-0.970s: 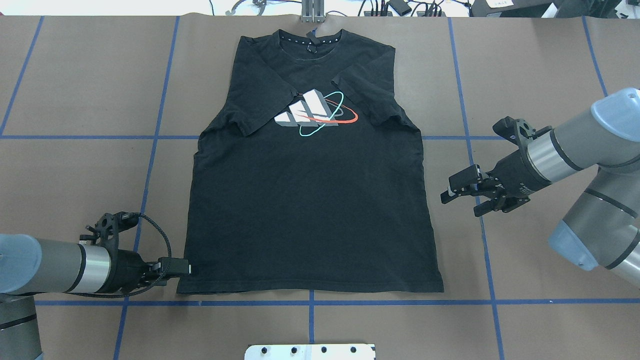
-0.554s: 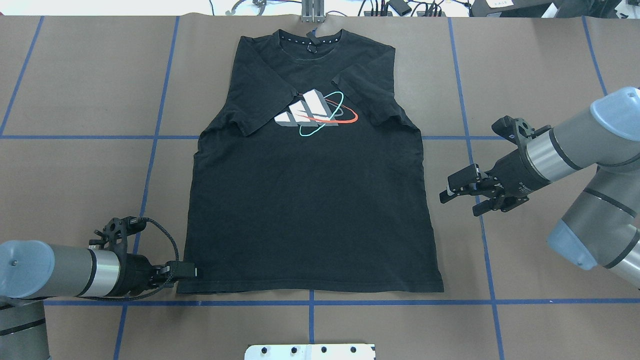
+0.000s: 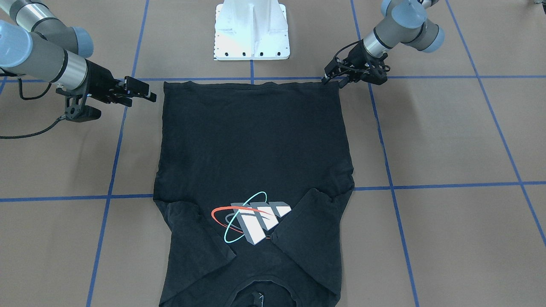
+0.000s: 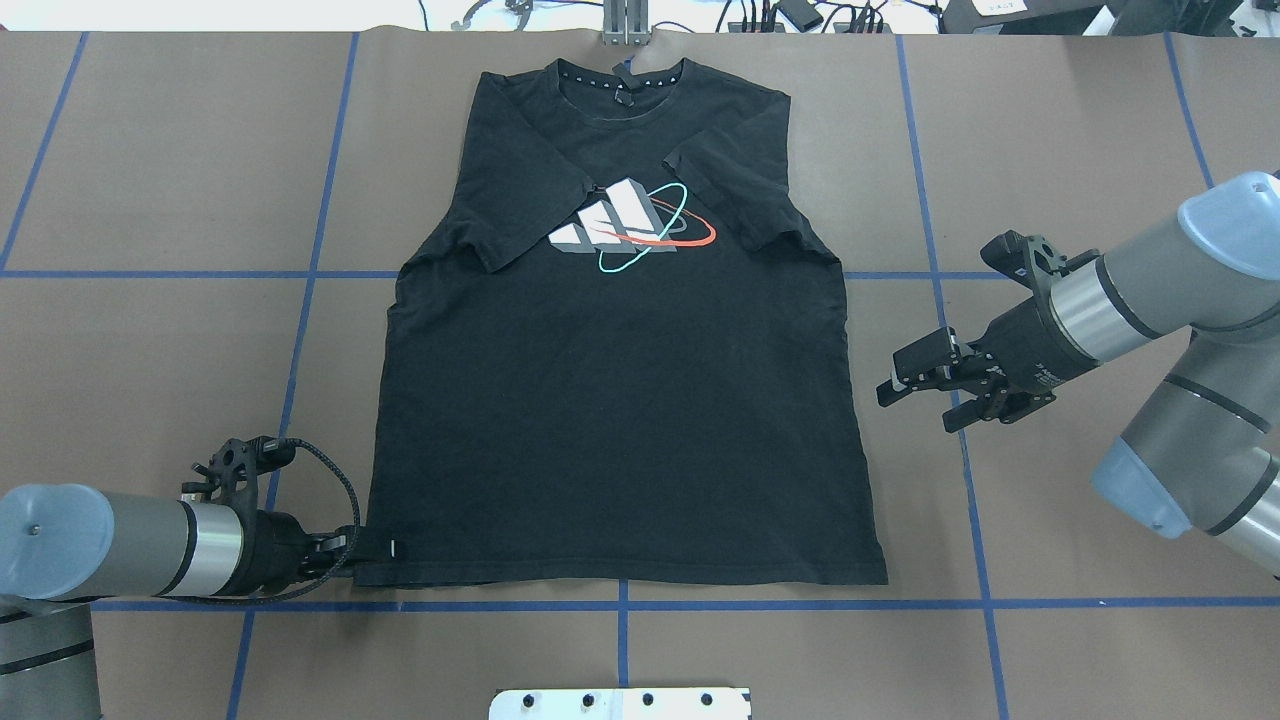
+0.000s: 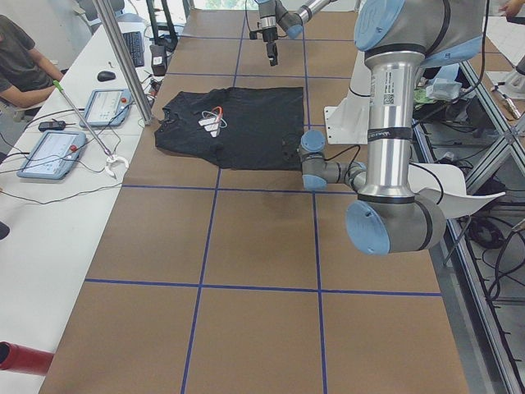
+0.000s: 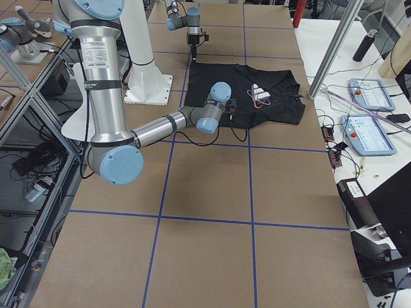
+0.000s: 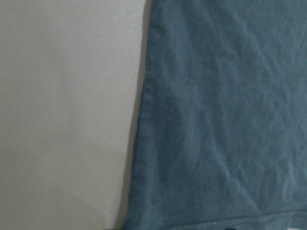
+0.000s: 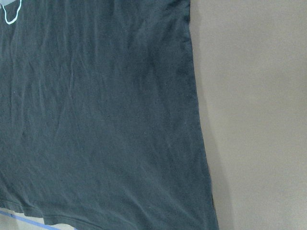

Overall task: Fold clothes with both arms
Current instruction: 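Lower the right gripper onto its hem corner while the left gripper grasps its corner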

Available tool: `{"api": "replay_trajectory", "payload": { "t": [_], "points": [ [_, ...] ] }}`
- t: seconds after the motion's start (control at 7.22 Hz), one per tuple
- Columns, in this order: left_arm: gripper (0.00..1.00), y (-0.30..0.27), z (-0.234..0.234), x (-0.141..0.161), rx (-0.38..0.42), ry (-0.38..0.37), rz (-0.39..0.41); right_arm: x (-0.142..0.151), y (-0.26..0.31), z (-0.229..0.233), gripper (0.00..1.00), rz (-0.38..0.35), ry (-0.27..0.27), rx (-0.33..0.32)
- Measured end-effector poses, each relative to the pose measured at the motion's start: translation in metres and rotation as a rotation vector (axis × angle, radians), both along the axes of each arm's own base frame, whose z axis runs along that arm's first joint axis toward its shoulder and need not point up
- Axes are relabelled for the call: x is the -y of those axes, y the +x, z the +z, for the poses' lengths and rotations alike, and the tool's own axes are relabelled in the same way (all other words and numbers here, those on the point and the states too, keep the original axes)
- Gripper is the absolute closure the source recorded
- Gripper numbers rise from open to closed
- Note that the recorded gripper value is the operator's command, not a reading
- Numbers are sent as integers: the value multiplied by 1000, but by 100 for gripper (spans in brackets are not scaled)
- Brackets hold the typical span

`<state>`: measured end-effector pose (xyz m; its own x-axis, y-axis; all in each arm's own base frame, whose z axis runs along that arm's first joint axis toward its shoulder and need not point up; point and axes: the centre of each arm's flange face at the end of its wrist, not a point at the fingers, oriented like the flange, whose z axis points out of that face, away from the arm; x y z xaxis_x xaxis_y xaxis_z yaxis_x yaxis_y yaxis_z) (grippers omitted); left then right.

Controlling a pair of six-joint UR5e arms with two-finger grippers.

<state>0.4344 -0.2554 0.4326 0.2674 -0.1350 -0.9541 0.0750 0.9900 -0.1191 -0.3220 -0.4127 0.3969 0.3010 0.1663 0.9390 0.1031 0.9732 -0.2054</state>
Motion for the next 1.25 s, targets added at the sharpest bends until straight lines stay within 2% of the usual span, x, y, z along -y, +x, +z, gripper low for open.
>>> {"api": "replay_trajectory", "payload": {
  "t": [0.14, 0.28, 0.55, 0.69, 0.97, 1.25],
  "points": [
    [20, 1, 1, -1, 1, 0, 2, 0, 0, 0, 0, 0, 0, 0],
    [27, 2, 1, -2, 2, 0, 5, 0, 0, -1, 0, 0, 1, 1],
    [83, 2, 1, -3, 1, -1, 8, 0, 0, -1, 0, 0, 1, 1],
    [100, 2, -1, -4, -2, -1, 10, 0, -1, 0, 0, -1, 0, 0],
    [100, -1, -7, -5, -13, -1, 12, 0, -1, 1, 0, 0, -1, -2],
    [100, -3, -14, -6, -30, -55, -2, -1, -2, 3, 0, 0, -2, -6]
  ]
}}
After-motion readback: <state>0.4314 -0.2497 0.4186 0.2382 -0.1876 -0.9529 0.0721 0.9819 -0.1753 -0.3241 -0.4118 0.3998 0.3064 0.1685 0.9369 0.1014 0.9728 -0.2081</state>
